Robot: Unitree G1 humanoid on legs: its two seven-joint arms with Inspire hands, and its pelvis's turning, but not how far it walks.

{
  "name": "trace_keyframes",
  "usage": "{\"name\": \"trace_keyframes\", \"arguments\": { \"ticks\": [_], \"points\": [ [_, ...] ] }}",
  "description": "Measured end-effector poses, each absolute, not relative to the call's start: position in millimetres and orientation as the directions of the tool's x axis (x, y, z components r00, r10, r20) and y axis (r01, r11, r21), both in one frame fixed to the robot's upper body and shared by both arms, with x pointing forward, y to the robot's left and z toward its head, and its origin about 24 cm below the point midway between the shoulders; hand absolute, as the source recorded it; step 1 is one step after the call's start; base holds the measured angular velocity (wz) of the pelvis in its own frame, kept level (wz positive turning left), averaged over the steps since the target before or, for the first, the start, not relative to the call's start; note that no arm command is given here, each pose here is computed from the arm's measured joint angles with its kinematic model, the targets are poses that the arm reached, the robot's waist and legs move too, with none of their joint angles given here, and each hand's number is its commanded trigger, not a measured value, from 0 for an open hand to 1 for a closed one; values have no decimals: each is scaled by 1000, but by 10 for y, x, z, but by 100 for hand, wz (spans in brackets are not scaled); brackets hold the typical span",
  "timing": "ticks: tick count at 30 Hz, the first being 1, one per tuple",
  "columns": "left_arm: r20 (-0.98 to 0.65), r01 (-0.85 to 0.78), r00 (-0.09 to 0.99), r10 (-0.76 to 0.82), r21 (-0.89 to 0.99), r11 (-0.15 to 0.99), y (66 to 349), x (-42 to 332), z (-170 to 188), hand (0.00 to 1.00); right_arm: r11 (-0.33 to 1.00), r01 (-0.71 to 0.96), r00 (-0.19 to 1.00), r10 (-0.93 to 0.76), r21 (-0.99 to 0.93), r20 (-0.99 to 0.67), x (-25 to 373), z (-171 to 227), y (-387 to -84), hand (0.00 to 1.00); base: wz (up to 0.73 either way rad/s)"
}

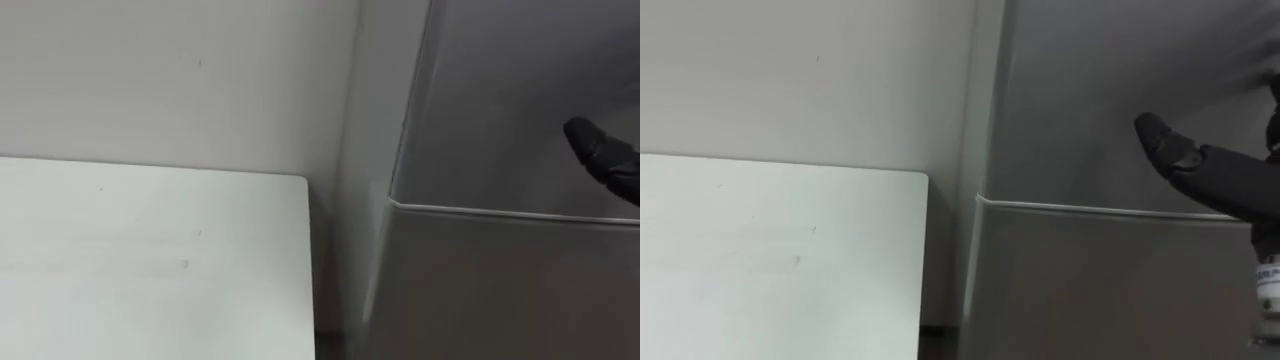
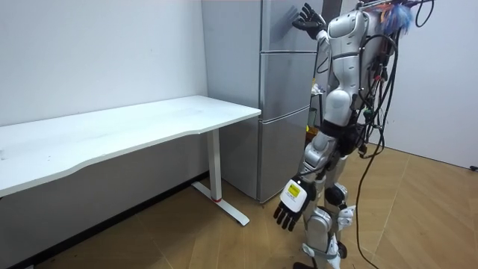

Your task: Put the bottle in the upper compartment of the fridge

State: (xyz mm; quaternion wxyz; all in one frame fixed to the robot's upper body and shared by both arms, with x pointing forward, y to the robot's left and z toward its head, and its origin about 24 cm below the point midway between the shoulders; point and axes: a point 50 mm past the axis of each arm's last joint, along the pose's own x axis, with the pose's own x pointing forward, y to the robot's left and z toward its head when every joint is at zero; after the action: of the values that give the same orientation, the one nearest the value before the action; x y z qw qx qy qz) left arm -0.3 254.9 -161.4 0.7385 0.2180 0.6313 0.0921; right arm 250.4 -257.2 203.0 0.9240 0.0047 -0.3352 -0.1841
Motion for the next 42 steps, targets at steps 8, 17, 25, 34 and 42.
{"name": "trace_keyframes", "arguments": {
  "ticks": [8,17,25,34,42],
  "points": [
    [-903,179,150,403,425,887,2578,-28,-1613,0,935,329,740,-344,135,578,2664,1950,-2559,0,0],
    [-918,237,162,362,392,889,2547,100,-1627,0,925,350,759,-373,148,533,2953,1881,-2613,0,0],
    [-924,250,174,340,376,892,2548,150,-1608,0,900,423,777,-421,107,467,3152,1851,-2841,0,2],
    [-933,252,157,325,356,900,2554,98,-1605,0,894,415,794,-446,167,413,3211,1843,-2904,0,5],
    [-921,230,165,354,385,894,2585,87,-1594,0,874,419,768,-486,246,418,3158,1956,-2975,0,2]
  ]
}}
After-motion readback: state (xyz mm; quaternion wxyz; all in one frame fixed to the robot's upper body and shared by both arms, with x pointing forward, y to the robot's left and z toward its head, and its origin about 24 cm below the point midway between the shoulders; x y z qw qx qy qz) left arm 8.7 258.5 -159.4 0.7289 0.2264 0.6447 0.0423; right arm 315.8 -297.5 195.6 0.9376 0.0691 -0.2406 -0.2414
